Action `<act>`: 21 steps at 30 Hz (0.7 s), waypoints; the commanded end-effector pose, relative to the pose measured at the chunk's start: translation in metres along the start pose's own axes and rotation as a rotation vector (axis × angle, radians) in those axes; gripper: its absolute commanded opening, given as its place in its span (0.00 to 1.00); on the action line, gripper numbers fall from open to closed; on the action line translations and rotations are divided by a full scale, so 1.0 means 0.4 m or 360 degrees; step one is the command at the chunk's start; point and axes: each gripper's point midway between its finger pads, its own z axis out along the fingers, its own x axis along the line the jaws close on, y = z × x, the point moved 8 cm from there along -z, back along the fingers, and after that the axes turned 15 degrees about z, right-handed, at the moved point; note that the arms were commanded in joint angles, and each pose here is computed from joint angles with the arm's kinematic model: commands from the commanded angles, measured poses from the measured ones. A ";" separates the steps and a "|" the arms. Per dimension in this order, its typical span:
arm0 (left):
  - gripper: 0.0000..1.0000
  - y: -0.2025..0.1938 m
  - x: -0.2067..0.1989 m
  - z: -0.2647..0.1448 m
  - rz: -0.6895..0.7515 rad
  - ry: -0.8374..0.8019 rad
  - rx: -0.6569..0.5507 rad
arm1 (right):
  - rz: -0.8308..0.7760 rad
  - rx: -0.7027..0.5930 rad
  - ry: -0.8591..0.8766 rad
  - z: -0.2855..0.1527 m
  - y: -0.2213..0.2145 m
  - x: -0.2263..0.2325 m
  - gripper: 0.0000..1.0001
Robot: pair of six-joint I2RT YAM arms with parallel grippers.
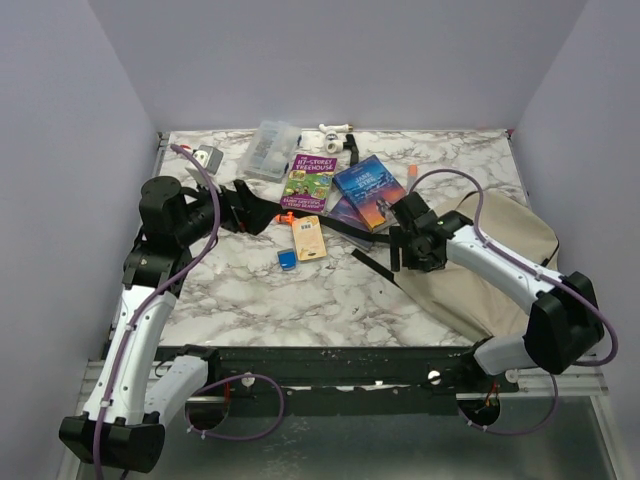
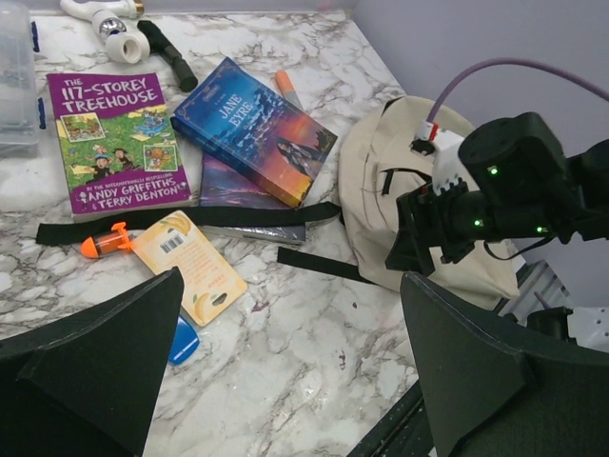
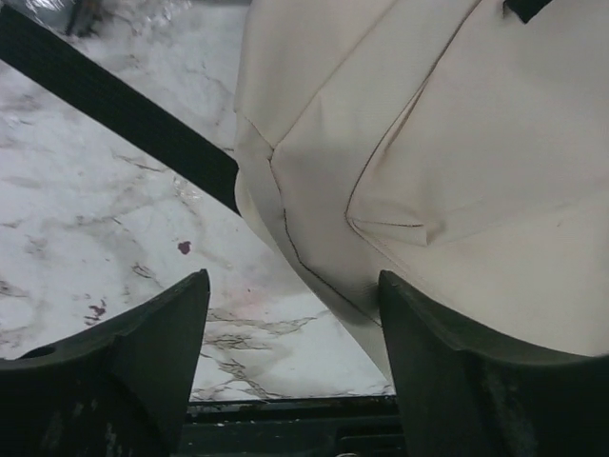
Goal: Pack the student bag
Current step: Adjust the student bag at the center of the board.
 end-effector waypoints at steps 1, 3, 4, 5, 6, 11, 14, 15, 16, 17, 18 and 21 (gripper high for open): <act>0.98 -0.004 -0.010 0.011 -0.0033 -0.0110 0.0013 | -0.0034 0.0107 -0.0202 0.033 -0.048 -0.021 0.71; 0.98 -0.007 -0.009 0.015 -0.0044 -0.0120 0.0025 | -0.0040 0.0117 -0.0171 0.036 -0.052 -0.011 0.57; 0.98 -0.009 -0.009 0.018 -0.0052 -0.0122 0.0032 | -0.0032 0.0129 -0.0126 0.034 -0.053 -0.002 0.49; 0.98 -0.010 -0.010 0.019 -0.0056 -0.0128 0.0036 | -0.0010 0.0138 -0.0044 0.029 -0.051 0.012 0.41; 0.98 -0.011 -0.011 0.021 -0.0060 -0.0137 0.0041 | 0.0005 0.0145 0.0041 0.024 -0.051 0.025 0.31; 0.98 -0.021 -0.012 0.034 -0.0076 -0.0152 0.0077 | 0.0174 0.0138 0.0268 -0.005 -0.029 0.080 0.01; 0.98 -0.022 -0.014 0.038 -0.0087 -0.0177 0.0090 | 0.0336 0.0102 0.0411 -0.028 -0.012 0.114 0.01; 0.98 -0.025 -0.013 0.041 -0.0092 -0.0177 0.0098 | 0.0390 0.0109 0.0456 -0.035 -0.009 0.124 0.01; 0.98 -0.027 -0.013 0.043 -0.0097 -0.0176 0.0107 | 0.0446 0.0145 0.0523 -0.043 -0.009 0.139 0.01; 0.98 -0.028 -0.012 0.046 -0.0101 -0.0174 0.0117 | 0.0501 0.0189 0.0582 -0.049 -0.013 0.152 0.01; 0.98 -0.029 -0.014 0.047 -0.0107 -0.0178 0.0130 | 0.0572 0.0231 0.0645 -0.053 -0.015 0.165 0.01; 0.98 -0.030 -0.015 0.049 -0.0118 -0.0162 0.0143 | 0.0790 0.0301 0.0962 -0.078 -0.025 0.199 0.01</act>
